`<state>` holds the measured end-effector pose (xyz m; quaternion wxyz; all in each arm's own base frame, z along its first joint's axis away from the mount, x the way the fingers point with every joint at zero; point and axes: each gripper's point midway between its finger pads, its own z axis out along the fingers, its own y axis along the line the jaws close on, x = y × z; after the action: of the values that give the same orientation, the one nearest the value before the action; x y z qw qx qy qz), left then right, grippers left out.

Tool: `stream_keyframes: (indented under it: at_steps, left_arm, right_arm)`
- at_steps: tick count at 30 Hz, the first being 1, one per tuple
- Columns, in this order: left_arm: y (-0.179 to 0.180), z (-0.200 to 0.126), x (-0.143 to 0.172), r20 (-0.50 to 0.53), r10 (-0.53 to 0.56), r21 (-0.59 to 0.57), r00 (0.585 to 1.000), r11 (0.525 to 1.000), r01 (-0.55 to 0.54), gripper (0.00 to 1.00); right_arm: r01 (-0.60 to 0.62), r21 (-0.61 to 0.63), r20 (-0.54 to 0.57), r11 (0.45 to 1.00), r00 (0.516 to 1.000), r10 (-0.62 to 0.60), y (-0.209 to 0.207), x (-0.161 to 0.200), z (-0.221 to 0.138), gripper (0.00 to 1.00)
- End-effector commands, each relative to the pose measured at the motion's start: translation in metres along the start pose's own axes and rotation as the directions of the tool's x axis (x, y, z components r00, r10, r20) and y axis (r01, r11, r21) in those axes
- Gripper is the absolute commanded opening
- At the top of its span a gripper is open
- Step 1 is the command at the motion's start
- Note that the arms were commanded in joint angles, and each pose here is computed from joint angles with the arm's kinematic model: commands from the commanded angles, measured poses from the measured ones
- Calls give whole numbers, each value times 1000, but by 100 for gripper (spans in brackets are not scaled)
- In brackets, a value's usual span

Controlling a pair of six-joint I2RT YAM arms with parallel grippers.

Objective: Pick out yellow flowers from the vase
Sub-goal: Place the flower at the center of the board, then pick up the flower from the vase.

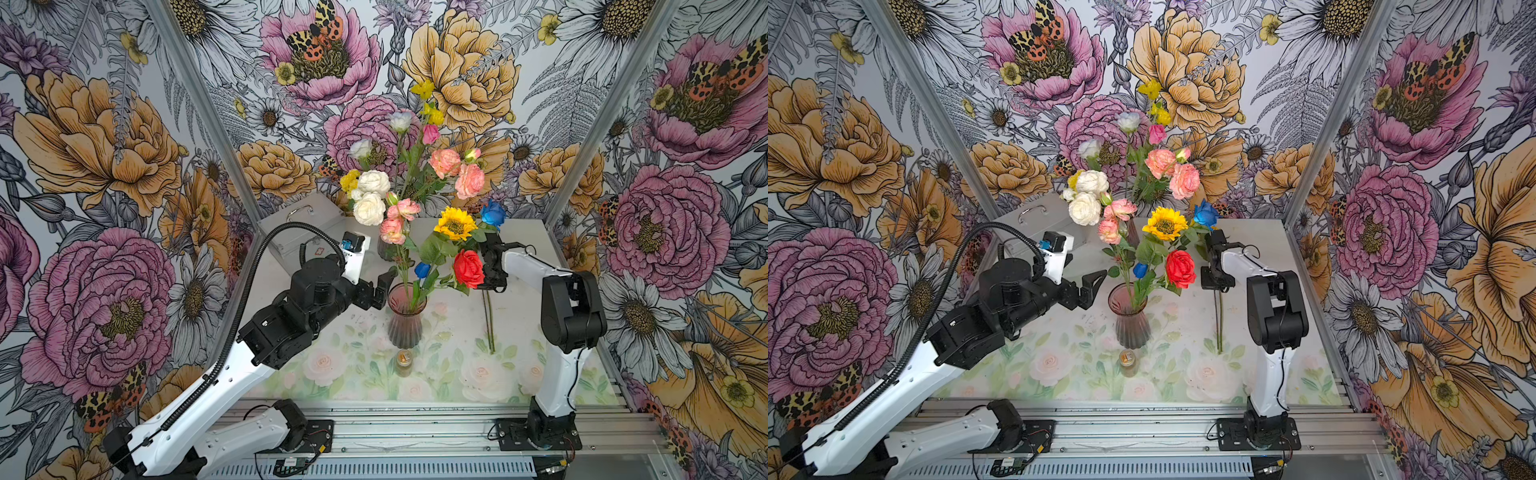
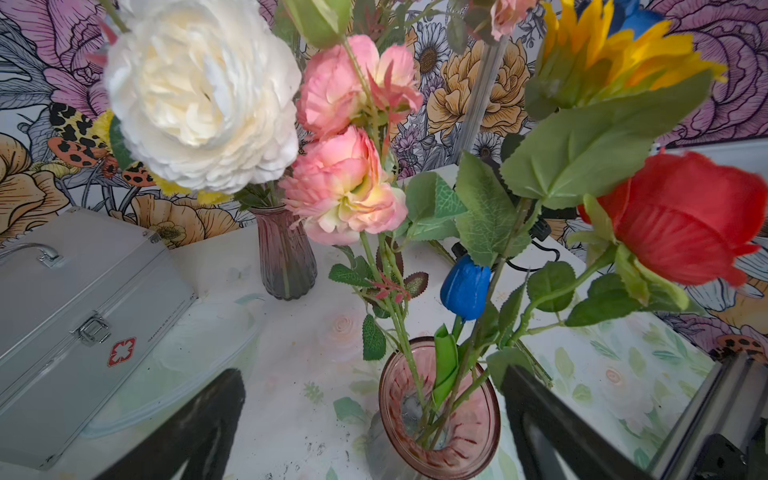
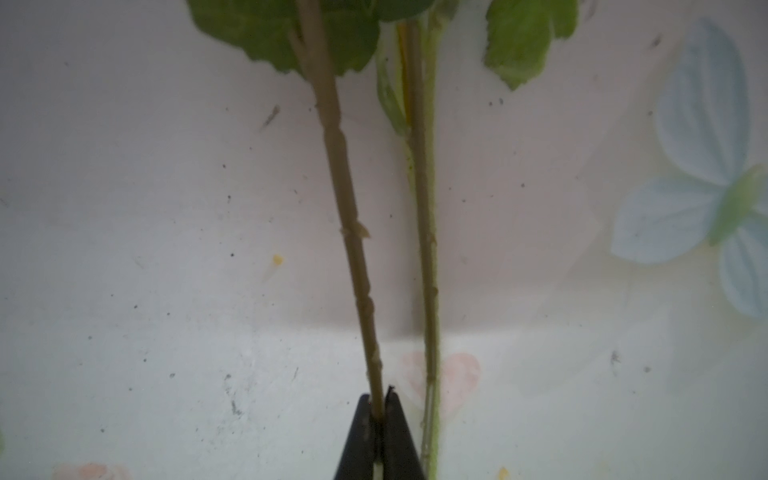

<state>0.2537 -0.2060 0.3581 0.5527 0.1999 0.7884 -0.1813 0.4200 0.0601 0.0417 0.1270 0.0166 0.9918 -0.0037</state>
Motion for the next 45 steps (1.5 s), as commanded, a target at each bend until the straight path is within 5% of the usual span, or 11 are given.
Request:
stream_keyframes:
  at_steps: [1,17,29,37,45]
  left_arm:
    - [1,-1,-3,27,9,-19,1000,1000,-9,99]
    - [-22,7,5,1,122,15,993,992,-122,99]
    - [-58,26,-9,1,251,50,968,967,-251,99]
    - [-66,43,-36,40,232,12,972,972,-233,93]
    - [-83,65,-55,49,227,0,973,974,-227,86]
  right_arm:
    - [20,22,1,1000,1000,-20,-1,-1,8,3]
    - [21,-7,27,1000,999,-21,5,0,-7,43]
    - [-63,14,188,998,980,59,-7,-8,-73,82]
    - [-117,-8,307,993,945,114,-16,-8,-116,99]
    - [-172,-14,353,985,921,166,-29,-10,-126,100]
